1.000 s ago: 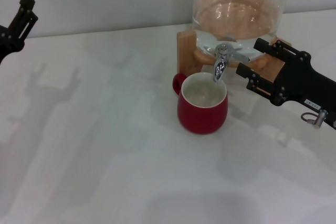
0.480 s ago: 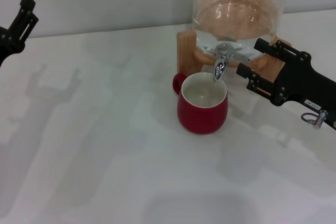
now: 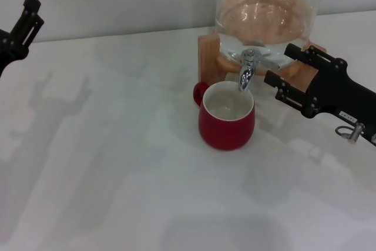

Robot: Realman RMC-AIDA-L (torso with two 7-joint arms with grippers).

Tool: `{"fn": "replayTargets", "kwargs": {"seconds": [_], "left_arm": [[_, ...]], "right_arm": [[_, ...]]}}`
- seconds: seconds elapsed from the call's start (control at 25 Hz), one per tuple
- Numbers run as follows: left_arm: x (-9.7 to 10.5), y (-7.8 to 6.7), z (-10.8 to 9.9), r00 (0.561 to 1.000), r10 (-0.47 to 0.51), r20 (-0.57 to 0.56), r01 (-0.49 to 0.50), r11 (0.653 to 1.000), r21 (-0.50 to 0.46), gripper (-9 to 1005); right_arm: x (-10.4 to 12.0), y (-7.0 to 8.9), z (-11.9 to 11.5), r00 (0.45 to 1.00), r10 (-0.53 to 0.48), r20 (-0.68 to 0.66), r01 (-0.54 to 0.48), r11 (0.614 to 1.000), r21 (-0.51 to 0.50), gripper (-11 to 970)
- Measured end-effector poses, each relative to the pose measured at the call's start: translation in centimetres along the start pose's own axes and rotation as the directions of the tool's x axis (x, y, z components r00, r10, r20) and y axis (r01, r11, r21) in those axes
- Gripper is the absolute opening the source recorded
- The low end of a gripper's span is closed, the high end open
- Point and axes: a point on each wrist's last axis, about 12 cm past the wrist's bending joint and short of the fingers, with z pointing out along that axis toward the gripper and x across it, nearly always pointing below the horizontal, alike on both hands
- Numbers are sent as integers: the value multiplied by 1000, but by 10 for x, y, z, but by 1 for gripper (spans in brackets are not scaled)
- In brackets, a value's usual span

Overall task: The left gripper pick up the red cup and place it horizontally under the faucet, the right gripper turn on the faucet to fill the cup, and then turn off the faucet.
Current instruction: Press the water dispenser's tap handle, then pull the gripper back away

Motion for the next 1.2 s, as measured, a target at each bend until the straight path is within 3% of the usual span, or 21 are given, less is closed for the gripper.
{"fn": "replayTargets", "kwargs": {"seconds": [1.2], "left_arm": [[1, -3, 0, 1000, -6, -1, 6, 1000, 8, 890]], "right_arm": [[1, -6, -7, 1000, -12, -6, 13, 998, 63, 674]]}}
